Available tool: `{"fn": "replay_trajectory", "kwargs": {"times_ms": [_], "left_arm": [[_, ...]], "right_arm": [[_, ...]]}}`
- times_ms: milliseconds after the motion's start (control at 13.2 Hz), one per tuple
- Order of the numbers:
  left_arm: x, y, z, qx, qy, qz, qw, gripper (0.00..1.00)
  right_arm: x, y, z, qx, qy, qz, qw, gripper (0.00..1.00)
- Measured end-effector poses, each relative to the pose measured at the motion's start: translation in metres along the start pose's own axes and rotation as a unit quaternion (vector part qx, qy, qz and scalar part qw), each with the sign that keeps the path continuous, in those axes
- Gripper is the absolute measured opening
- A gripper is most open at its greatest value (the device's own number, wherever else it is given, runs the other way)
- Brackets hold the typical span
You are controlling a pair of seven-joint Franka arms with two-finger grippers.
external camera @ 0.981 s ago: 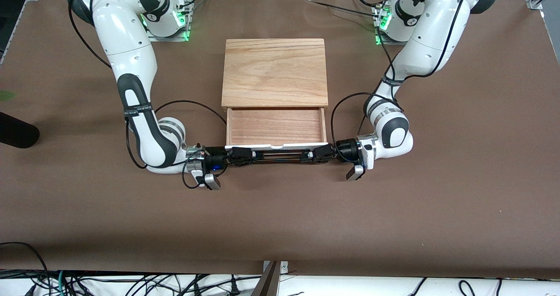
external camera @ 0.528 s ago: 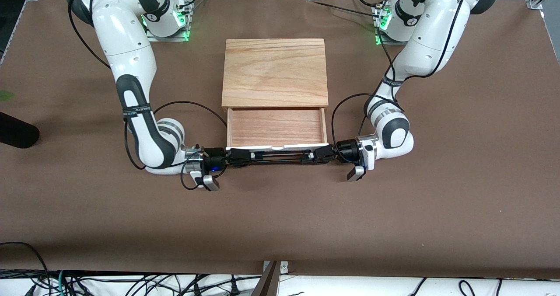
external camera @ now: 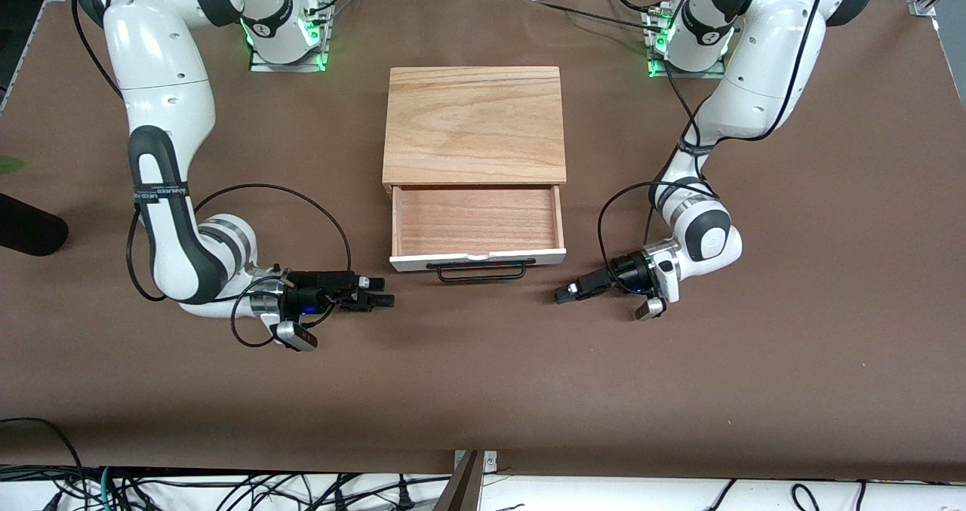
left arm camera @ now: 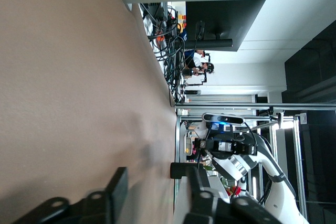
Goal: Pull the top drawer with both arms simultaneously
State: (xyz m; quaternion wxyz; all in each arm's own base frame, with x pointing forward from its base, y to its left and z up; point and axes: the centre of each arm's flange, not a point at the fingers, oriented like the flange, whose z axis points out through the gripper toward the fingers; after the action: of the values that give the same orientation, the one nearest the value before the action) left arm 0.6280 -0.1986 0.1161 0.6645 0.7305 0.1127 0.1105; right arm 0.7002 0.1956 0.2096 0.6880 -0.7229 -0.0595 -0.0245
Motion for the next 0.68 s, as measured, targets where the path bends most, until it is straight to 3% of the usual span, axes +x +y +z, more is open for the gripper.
{"fn": "replay_trajectory", "kwargs": {"times_ms": [226, 302, 377, 528, 679], "left_arm": [[0.006, 0.008, -0.003, -0.001, 0.001, 0.000, 1.000, 0.93], [0.011, 0.016, -0.006, 0.001, -0.002, 0.000, 1.000, 1.00], [0.016, 0.027, -0.010, 0.003, -0.005, 0.000, 1.000, 1.00], [0.026, 0.051, -0.021, 0.010, -0.008, -0.009, 1.000, 1.00], [0.034, 0.080, -0.034, 0.043, -0.004, -0.016, 0.999, 1.00]], "right_arm": [[0.002, -0.022, -0.033, -0.065, -0.051, 0.048, 0.995, 1.00], [0.006, -0.043, -0.046, -0.098, -0.065, 0.069, 0.991, 1.00], [0.009, -0.068, -0.056, -0.137, -0.078, 0.081, 0.984, 1.00], [0.009, -0.119, -0.071, -0.239, -0.109, 0.093, 0.960, 1.00], [0.003, -0.165, -0.081, -0.351, -0.134, 0.089, 0.922, 1.00]]}}
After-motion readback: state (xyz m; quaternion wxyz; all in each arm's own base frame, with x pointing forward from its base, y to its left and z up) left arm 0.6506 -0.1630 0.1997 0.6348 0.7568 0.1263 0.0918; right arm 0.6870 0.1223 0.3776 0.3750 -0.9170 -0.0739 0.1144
